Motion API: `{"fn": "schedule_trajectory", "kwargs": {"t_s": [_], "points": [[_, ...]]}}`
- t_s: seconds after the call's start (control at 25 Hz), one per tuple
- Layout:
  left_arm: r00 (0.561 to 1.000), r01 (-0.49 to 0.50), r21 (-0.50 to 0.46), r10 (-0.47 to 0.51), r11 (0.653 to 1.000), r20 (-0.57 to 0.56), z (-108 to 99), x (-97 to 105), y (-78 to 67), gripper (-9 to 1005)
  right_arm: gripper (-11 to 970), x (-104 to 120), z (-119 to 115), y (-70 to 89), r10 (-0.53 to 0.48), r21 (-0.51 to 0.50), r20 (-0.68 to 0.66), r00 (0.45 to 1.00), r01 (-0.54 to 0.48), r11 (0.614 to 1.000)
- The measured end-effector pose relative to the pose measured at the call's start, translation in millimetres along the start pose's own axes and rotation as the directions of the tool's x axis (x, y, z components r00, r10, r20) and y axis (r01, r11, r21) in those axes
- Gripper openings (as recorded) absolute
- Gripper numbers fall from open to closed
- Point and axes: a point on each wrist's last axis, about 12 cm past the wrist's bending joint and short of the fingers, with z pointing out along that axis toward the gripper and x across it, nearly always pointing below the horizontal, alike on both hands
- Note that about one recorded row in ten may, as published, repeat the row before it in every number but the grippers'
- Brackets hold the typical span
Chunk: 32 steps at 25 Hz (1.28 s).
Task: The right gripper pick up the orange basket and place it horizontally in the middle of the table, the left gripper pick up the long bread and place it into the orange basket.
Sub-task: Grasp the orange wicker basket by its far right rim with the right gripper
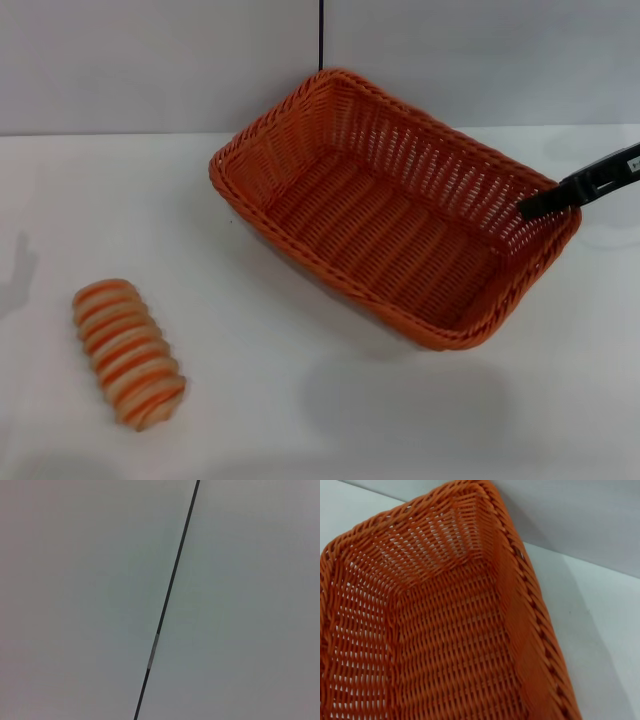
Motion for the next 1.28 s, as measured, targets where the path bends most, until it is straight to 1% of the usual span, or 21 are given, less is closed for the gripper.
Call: {"fn": "schedule_trajectory", "kwargs": {"t_s": [0.16,0.52,0.6,0.68,0.72,0.84,0.88,0.92,0.96,1.04,1.08,1.12,1.16,1.24,1.28], "points": [[1.000,0.000,-0.001,0.000,1.000,0.000,0.0,0.0,0.1,800,257,0.5,0.7,-0.1,-0.007,0.005,0.005,1.000,0.007,1.000],[1.000,0.001,-0.003,-0.001,1.000,0.002,0.1,-0.2,0.3,800,180,2.9,-1.5,-2.7,-0.030,0.017,0.020,0.999,0.030,0.999],[1.000,0.001,-0.004,-0.001,1.000,0.003,0.3,-0.3,0.3,800,163,3.3,-2.5,-2.6,-0.043,0.022,0.030,0.999,0.043,0.999],[1.000,0.002,-0.004,-0.002,1.000,0.003,0.7,-0.3,0.2,800,164,4.6,-4.7,0.1,-0.079,0.032,0.060,0.995,0.077,0.997],[1.000,0.002,-0.004,-0.002,1.000,0.004,0.7,-0.4,0.2,799,164,4.6,-4.7,0.1,-0.079,0.032,0.060,0.995,0.077,0.997],[1.000,0.002,-0.004,-0.002,1.000,0.006,0.8,-0.6,0.2,799,165,5.2,-13.1,3.8,-0.124,0.047,0.111,0.986,0.119,0.992],[1.000,0.004,-0.004,-0.004,1.000,0.008,0.8,-0.8,0.2,799,165,7.3,-20.2,5.8,-0.140,0.052,0.147,0.979,0.133,0.990],[1.000,0.004,-0.004,-0.004,1.000,0.008,0.8,-0.8,0.2,799,166,7.3,-20.2,5.8,-0.140,0.052,0.147,0.979,0.133,0.990],[1.000,0.005,-0.006,-0.005,1.000,0.009,0.8,-1.0,0.4,799,166,9.8,-25.7,7.2,-0.146,0.051,0.178,0.973,0.139,0.989],[1.000,0.005,-0.006,-0.005,1.000,0.009,0.8,-1.1,0.5,799,167,11.5,-28.7,7.6,-0.146,0.051,0.195,0.970,0.139,0.989],[1.000,0.005,-0.006,-0.005,1.000,0.011,1.4,-1.4,0.7,799,167,14.1,-35.6,7.8,-0.152,0.053,0.229,0.961,0.144,0.988],[1.000,0.005,-0.006,-0.005,1.000,0.011,1.4,-1.4,0.7,799,167,14.1,-35.6,7.8,-0.152,0.053,0.229,0.961,0.144,0.988],[1.000,0.005,-0.005,-0.005,1.000,0.014,2.3,-1.7,0.4,799,168,16.4,-42.7,8.8,-0.168,0.048,0.266,0.949,0.161,0.986],[1.000,0.006,-0.004,-0.005,1.000,0.016,2.9,-1.9,0.2,799,168,17.8,-46.4,9.7,-0.177,0.041,0.287,0.942,0.172,0.984],[1.000,0.005,-0.003,-0.005,1.000,0.018,3.4,-2.2,0.1,799,169,20.4,-52.7,12.3,-0.199,0.022,0.321,0.926,0.203,0.979]]}}
